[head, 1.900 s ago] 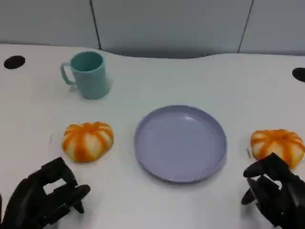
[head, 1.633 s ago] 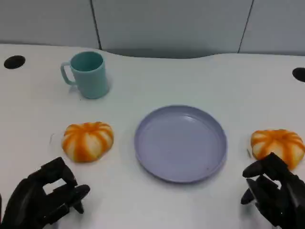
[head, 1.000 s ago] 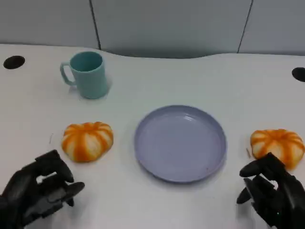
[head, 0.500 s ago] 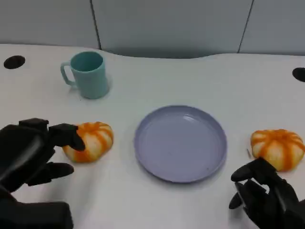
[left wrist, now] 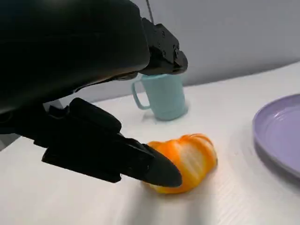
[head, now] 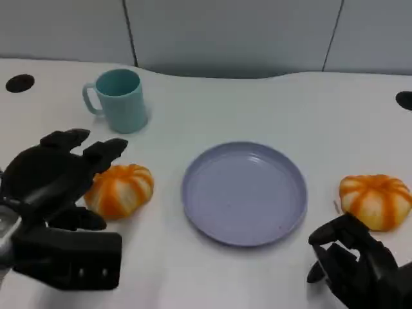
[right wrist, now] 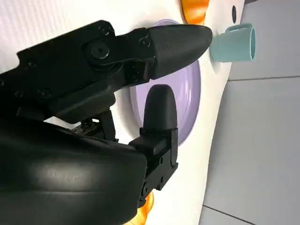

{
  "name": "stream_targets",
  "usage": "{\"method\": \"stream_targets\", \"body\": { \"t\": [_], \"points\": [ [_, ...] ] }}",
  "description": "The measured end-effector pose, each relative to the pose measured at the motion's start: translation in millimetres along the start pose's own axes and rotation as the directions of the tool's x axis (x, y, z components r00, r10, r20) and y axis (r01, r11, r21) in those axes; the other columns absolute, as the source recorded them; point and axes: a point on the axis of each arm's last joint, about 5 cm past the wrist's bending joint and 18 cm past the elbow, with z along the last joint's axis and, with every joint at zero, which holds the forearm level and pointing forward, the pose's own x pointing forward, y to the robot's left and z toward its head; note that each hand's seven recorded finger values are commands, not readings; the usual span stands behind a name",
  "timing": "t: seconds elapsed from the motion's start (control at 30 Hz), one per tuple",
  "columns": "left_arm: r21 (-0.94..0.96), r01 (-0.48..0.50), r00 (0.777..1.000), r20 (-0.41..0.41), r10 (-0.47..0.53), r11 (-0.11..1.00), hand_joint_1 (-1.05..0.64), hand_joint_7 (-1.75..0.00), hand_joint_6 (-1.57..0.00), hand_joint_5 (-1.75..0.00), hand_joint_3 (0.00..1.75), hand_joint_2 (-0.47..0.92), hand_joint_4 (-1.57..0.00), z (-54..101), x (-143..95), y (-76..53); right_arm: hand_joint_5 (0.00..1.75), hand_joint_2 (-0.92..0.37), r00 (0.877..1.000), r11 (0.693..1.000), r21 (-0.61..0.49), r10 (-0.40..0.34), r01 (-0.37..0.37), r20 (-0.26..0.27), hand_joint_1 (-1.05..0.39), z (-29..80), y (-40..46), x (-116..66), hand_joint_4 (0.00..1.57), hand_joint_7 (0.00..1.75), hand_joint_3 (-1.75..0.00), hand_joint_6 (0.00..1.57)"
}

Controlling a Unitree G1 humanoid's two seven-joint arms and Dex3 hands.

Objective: Grasp the bread from the table and place it into the plate.

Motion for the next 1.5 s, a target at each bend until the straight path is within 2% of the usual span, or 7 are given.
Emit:
{"method": "stream_targets", "body": {
  "t": [0.57,0.8,1.1,1.13,1.2,1.3,1.5],
  "points": [
    [-0.031,0.328,0.939,-0.097,-0.330,0.944,-0.77,-0.02,-0.08,-0.02,0.00,0.85,-0.05,-0.2,66.4,-31.3,1.75,-0.92,1.000,1.000,-0.006,0.010,-0.010,0.006,-0.28,0.5,-0.9,0.6,0.55,1.75,-0.31,0.34],
    [-0.022,0.333,0.936,-0.115,-0.334,0.943,-0.60,-0.03,-0.15,-0.02,0.00,0.77,-0.06,8.9,81.1,-47.4,1.75,-0.92,1.000,1.000,-0.011,0.013,-0.012,0.017,-0.29,0.9,-1.5,2.1,0.55,1.75,-0.30,0.34],
    [-0.050,0.252,0.959,-0.119,-0.256,0.967,-0.46,-0.07,-0.42,-0.15,0.00,0.70,-0.30,13.0,85.5,-51.6,1.75,-0.92,1.000,1.000,-0.010,0.013,-0.013,0.004,-0.29,0.6,-1.5,1.3,0.55,1.75,-0.30,0.33],
    [-0.049,0.252,0.959,-0.119,-0.256,0.966,-0.32,-0.76,-0.52,-1.05,0.00,0.83,-0.43,13.2,85.8,-51.5,1.75,-0.92,1.000,1.000,-0.010,0.013,-0.013,0.004,-0.29,0.6,-1.5,1.3,0.55,1.75,-0.30,0.33],
    [-0.050,0.195,0.974,-0.111,-0.199,0.980,-0.22,-1.49,-0.45,-1.60,0.01,0.89,-0.55,13.7,85.1,-53.0,1.75,-0.92,1.000,1.000,-0.010,0.013,-0.013,0.005,-0.28,0.9,-1.5,1.1,0.55,1.75,-0.31,0.33],
    [-0.086,0.099,0.990,-0.095,-0.107,0.991,-0.21,-1.72,-0.51,-1.73,0.01,0.91,-0.70,14.3,83.5,-55.4,1.75,-0.92,1.000,1.000,-0.010,0.012,-0.012,0.004,-0.27,0.8,-1.5,0.8,0.56,1.75,-0.32,0.33],
    [-0.104,0.014,0.995,-0.092,-0.023,0.995,-0.24,-1.75,-0.58,-1.75,0.08,0.92,-0.82,13.2,79.2,-61.6,1.75,-0.92,1.000,1.000,-0.004,0.010,-0.010,-0.001,-0.29,-0.3,-1.7,-0.6,0.56,1.75,-0.32,0.33]
  ]
}}
